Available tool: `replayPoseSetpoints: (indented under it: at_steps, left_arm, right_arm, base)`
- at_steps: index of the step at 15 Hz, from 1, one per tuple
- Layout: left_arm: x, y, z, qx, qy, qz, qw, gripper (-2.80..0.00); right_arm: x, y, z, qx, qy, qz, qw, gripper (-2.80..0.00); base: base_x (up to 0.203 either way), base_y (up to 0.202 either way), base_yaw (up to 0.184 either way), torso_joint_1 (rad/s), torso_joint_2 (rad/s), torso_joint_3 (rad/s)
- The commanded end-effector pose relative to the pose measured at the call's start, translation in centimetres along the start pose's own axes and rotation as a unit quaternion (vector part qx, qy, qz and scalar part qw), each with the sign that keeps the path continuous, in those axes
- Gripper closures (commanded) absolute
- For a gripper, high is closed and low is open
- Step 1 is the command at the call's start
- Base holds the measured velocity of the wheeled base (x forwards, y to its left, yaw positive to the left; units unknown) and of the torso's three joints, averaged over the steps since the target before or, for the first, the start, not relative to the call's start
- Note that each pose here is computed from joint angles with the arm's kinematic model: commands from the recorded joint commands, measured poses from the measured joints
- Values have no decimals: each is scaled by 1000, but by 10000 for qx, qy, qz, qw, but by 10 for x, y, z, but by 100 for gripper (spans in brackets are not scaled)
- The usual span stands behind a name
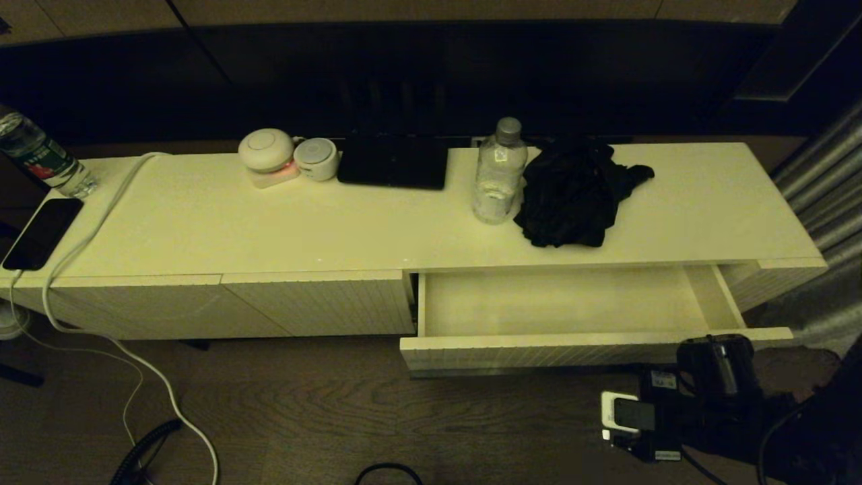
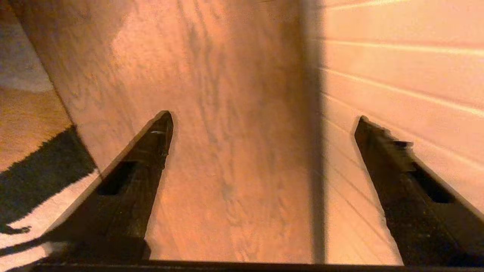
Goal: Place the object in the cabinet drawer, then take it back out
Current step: Open the drawer
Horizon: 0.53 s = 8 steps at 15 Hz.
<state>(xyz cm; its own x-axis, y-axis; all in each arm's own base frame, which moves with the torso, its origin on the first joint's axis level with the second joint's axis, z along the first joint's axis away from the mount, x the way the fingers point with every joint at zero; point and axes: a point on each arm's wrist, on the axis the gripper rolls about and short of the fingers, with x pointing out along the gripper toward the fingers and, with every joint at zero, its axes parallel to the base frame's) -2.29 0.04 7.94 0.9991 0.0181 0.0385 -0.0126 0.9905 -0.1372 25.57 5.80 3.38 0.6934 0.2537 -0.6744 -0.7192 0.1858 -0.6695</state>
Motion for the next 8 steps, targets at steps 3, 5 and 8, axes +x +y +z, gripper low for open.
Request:
replayPoseSetpoints:
  at_steps: [3,5,8]
  left_arm:
    - [0,0,0,-5,-15,0,10000,0]
    - [0,0,0,-5,-15,0,10000,0]
    - [0,0,0,-5,-15,0,10000,0]
  right_arm:
    - [-69,-18,12,-102,-173,-675,9975,0]
    - [-88,-21,12,-33,153,-766,9969,0]
    - [-108,-36,17,16,579,-609,9965,0]
  base:
    - [0,0,0,0,0,0]
    - [0,0,0,0,0,0]
    - [0,0,0,0,0,0]
